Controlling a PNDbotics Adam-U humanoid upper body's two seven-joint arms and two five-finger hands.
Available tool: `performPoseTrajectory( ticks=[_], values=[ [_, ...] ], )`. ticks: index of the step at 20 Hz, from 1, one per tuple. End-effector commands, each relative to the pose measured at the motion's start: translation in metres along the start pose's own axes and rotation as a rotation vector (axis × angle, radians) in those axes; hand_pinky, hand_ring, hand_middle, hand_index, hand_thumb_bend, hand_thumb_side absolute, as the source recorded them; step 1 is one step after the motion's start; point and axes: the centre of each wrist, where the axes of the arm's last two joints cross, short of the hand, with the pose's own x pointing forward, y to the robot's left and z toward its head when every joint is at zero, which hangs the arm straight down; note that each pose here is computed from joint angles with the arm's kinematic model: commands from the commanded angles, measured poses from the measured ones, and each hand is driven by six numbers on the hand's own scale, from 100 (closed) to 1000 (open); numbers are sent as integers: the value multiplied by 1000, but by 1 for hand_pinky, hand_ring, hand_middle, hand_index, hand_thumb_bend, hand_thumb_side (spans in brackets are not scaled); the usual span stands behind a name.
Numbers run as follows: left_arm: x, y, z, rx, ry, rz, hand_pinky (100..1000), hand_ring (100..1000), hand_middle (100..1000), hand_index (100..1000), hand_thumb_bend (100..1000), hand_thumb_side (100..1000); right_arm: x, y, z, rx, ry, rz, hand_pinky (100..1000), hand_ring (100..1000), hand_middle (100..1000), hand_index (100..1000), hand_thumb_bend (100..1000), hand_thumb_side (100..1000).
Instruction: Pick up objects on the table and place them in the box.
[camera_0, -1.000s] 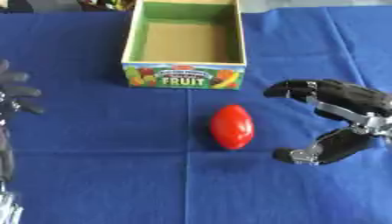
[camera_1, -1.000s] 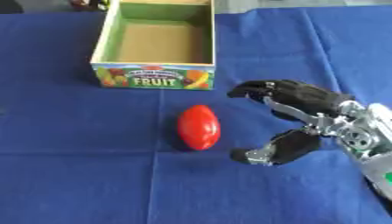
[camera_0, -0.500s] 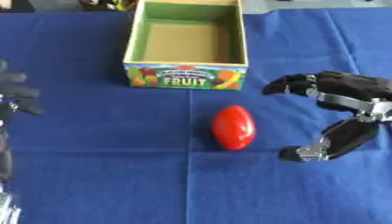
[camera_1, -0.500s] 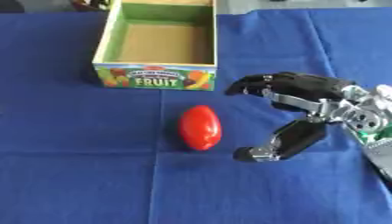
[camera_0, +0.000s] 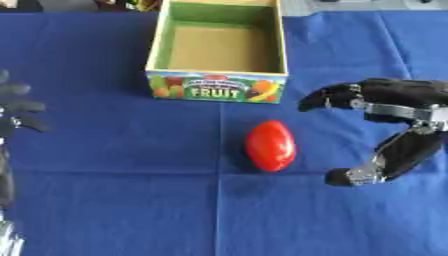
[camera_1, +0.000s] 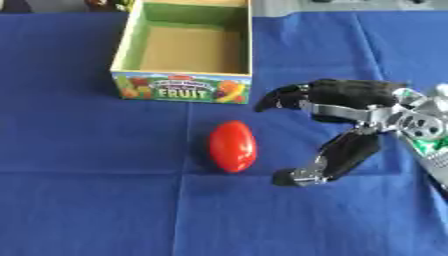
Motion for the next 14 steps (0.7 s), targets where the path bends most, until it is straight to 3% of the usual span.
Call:
performPoseTrajectory(
  ticks=[1, 14],
  values=[
    [7, -1, -4, -10, -26, 9, 427, 576, 626, 813, 100, 1000, 4, -17, 10, 20, 1, 32, 906, 976, 938, 1000, 516, 698],
    [8, -3, -5, -24, -25, 17, 427, 576, 626, 813, 100, 1000, 15, -42, 8, 41, -29, 22, 900, 977, 929, 1000, 482, 718]
  ],
)
